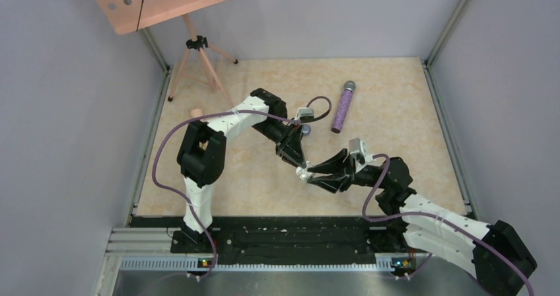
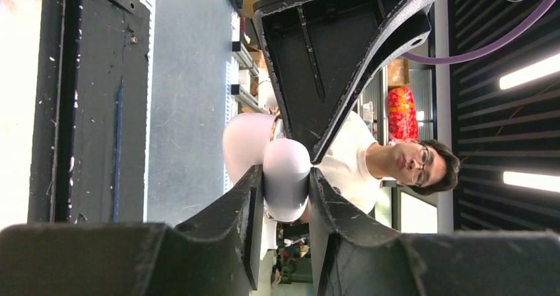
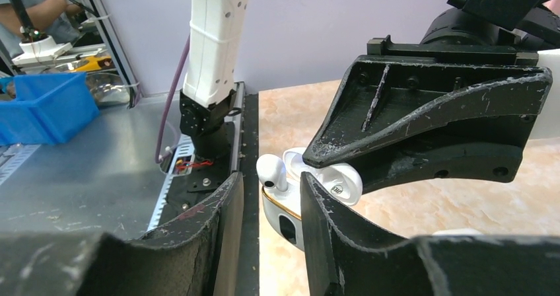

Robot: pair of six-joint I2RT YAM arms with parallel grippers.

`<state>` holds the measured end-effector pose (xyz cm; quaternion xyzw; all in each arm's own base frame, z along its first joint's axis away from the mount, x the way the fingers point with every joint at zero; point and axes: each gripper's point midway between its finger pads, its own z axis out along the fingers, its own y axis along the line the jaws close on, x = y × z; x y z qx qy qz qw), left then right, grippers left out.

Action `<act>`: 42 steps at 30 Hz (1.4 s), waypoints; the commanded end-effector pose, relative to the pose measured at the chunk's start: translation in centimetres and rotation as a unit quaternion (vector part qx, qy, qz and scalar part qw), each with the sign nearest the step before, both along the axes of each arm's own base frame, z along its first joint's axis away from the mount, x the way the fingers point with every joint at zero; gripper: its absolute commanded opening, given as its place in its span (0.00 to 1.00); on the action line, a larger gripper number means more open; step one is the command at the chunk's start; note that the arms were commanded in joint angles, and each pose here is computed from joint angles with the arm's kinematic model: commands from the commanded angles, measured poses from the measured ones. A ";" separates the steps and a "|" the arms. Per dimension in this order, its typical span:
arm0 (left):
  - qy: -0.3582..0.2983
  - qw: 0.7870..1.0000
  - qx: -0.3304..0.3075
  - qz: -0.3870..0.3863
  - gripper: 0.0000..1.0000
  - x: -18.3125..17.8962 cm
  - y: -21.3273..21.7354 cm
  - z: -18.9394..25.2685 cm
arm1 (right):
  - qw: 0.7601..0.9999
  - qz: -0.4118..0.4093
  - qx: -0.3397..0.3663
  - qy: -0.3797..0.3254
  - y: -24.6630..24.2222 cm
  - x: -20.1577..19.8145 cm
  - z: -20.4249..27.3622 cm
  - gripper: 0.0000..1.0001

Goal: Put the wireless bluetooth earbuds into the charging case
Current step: Place the earbud in the charging case.

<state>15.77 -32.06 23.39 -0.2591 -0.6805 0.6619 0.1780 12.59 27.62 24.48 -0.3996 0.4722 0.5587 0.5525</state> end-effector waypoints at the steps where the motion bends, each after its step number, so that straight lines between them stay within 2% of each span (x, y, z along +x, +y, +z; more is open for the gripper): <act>1: -0.001 1.000 -0.030 0.006 0.00 0.1 -0.4 1.9 | 1.000 0.002 0.011 -0.009 0.0 -0.3 1.4 0.37; 9: 0.005 0.999 -0.030 0.010 0.00 0.6 -0.6 1.8 | 1.000 -0.002 0.025 -0.010 -0.5 -0.7 2.5 0.34; 20: 0.033 0.998 -0.026 0.041 0.00 3.7 -0.6 0.3 | 0.998 -0.053 0.030 -0.009 -1.7 0.1 3.1 0.33; 37: 0.015 0.998 -0.013 0.062 0.00 7.5 -0.4 0.0 | 0.996 -0.075 -0.014 0.044 -0.2 2.7 3.5 0.29; 39: 0.016 0.998 -0.013 0.063 0.00 7.7 -0.5 0.1 | 0.995 -0.079 -0.032 0.060 0.0 3.1 3.2 0.22; 42: 0.016 0.998 -0.014 0.064 0.00 7.9 -0.5 0.2 | 0.992 -0.081 -0.055 0.076 0.4 3.6 3.1 0.00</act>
